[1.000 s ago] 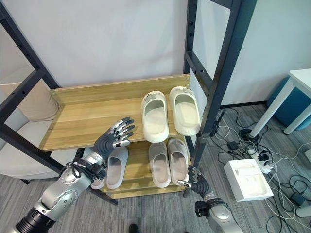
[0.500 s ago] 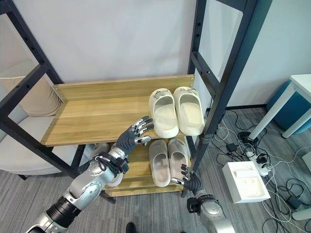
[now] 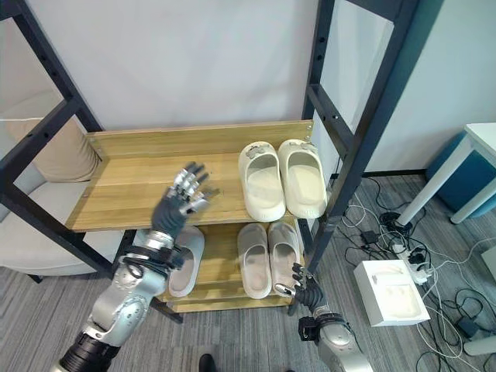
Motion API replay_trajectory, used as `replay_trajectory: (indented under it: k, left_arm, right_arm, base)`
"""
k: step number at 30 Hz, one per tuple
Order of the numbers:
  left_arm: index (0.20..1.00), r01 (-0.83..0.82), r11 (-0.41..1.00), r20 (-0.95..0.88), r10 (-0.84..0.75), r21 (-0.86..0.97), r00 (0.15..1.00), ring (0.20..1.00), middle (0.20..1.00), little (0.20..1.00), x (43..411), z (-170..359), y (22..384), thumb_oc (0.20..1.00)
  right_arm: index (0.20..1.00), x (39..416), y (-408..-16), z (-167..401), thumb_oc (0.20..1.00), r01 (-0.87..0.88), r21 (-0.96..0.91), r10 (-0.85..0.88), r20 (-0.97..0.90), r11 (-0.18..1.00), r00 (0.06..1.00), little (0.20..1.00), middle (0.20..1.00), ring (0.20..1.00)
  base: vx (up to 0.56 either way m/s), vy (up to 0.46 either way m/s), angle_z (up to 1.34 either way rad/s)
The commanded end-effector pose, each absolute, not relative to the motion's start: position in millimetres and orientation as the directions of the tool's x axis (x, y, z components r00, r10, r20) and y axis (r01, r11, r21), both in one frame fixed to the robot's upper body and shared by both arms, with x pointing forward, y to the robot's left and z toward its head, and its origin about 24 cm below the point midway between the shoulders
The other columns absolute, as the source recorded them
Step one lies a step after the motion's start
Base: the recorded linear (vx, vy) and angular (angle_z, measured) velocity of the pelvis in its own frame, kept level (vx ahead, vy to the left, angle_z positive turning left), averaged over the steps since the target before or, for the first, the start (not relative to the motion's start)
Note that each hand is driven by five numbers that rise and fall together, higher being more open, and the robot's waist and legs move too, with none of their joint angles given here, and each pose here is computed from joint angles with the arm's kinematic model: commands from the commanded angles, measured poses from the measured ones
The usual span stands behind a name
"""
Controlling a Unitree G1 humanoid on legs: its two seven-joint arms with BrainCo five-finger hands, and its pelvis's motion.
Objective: Arrange the slippers neatly on the shoe rack.
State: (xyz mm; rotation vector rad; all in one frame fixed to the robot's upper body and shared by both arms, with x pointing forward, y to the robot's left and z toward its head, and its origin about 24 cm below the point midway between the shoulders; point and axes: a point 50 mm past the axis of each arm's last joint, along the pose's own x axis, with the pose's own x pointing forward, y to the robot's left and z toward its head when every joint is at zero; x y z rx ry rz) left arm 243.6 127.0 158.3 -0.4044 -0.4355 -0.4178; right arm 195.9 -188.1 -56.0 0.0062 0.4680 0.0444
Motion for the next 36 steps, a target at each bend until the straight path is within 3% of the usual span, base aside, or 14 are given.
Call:
replay_trajectory:
  k: [1,5,6,7,9,10,14,15,21,23,26,29,36]
  left_arm:
    - [1.000,0.728,0.671,0.666,-0.480,-0.141,0.571,1.000,1.000,1.000,231.1,196.1,111.9,1.000]
    - [1.000,0.825,0.555,0.615,-0.613,-0.112,0.496,1.000,1.000,1.000,221.4,186.6,94.1,1.000]
    - [1.000,0.829,0.553,0.539,-0.674,-0.084,0.505,1.000,1.000,1.000,225.3,170.5,91.2,1.000]
    - [1.000,0.829,0.552,0.539,-0.675,-0.085,0.505,1.000,1.000,1.000,225.2,170.0,90.8,1.000]
    - [1.000,0.850,0.527,0.409,-0.774,-0.008,0.484,1.000,1.000,1.000,221.7,148.4,86.2,1.000]
    - [1.000,0.849,0.518,0.162,-0.851,0.108,0.499,1.000,1.000,1.000,218.7,103.0,91.3,1.000]
    - [1.000,0.837,0.524,0.023,-0.849,0.158,0.527,1.000,1.000,1.000,220.3,73.9,96.2,1.000]
    - [1.000,0.804,0.548,-0.165,-0.793,0.229,0.587,1.000,1.000,1.000,218.2,34.0,109.6,1.000]
    - [1.000,0.688,0.709,-0.391,-0.595,0.157,0.702,1.000,1.000,1.000,200.4,-32.3,137.5,1.000]
    - [1.000,0.578,0.809,-0.432,-0.488,0.102,0.759,1.000,1.000,1.000,196.0,-49.6,146.8,1.000]
    - [1.000,0.286,0.956,-0.495,-0.276,-0.058,0.824,1.000,1.000,1.000,189.8,-74.1,159.9,1.000]
    - [1.000,-0.001,0.982,-0.534,-0.101,-0.188,0.839,1.000,1.000,1.000,186.9,-86.1,170.2,1.000]
    - [1.000,-0.236,0.951,-0.549,0.089,-0.202,0.831,1.000,1.000,1.000,188.5,-89.9,187.5,1.000]
  right_arm:
    - [1.000,219.1,-183.6,-42.6,1.000,-0.052,0.055,0.068,-0.351,0.997,0.934,1.000,1.000,1.000]
    - [1.000,222.5,-178.1,-48.0,1.000,-0.089,0.048,0.100,-0.372,0.995,0.923,1.000,1.000,1.000]
    - [1.000,191.4,-169.8,-50.6,1.000,-0.170,0.085,0.189,-0.380,0.982,0.905,1.000,1.000,1.000]
    - [1.000,190.4,-170.3,-50.7,1.000,-0.169,0.085,0.188,-0.382,0.982,0.905,1.000,1.000,1.000]
    - [1.000,177.8,-187.0,-56.0,1.000,-0.190,0.020,0.180,-0.425,0.982,0.887,1.000,1.000,1.000]
    - [1.000,178.0,-188.8,-58.5,1.000,-0.212,-0.004,0.189,-0.435,0.977,0.880,1.000,1.000,1.000]
    - [1.000,180.5,-187.2,-58.2,1.000,-0.219,-0.003,0.196,-0.433,0.976,0.880,1.000,1.000,1.000]
    - [1.000,184.2,-189.3,-55.5,1.000,-0.208,-0.009,0.185,-0.422,0.978,0.888,1.000,1.000,1.000]
    - [1.000,183.2,-191.6,-55.1,1.000,-0.175,-0.006,0.156,-0.421,0.985,0.893,1.000,1.000,1.000]
    - [1.000,182.6,-190.4,-55.8,1.000,-0.152,0.000,0.138,-0.420,0.988,0.897,1.000,1.000,1.000]
    - [1.000,183.0,-185.9,-57.8,1.000,-0.115,0.010,0.109,-0.418,0.993,0.902,1.000,1.000,1.000]
    - [1.000,184.6,-185.6,-59.5,1.000,-0.077,-0.002,0.069,-0.419,0.997,0.906,1.000,1.000,1.000]
    - [1.000,185.8,-189.6,-64.1,1.000,-0.020,-0.051,-0.004,-0.431,0.999,0.902,1.000,1.000,1.000]
  base:
    - [0.00,0.017,0.05]
    - [0.00,0.009,0.01]
    - [0.00,0.000,0.00]
    - [-0.02,0.040,0.06]
    - [-0.02,0.031,-0.08]
    - [-0.02,0.032,-0.19]
    - [0.00,0.024,-0.06]
    - [0.01,0.018,-0.08]
    - [0.00,0.011,-0.06]
    - [-0.01,-0.007,0.02]
    - [-0.01,-0.010,0.01]
    - [-0.02,-0.026,0.05]
    - [0.00,-0.004,0.01]
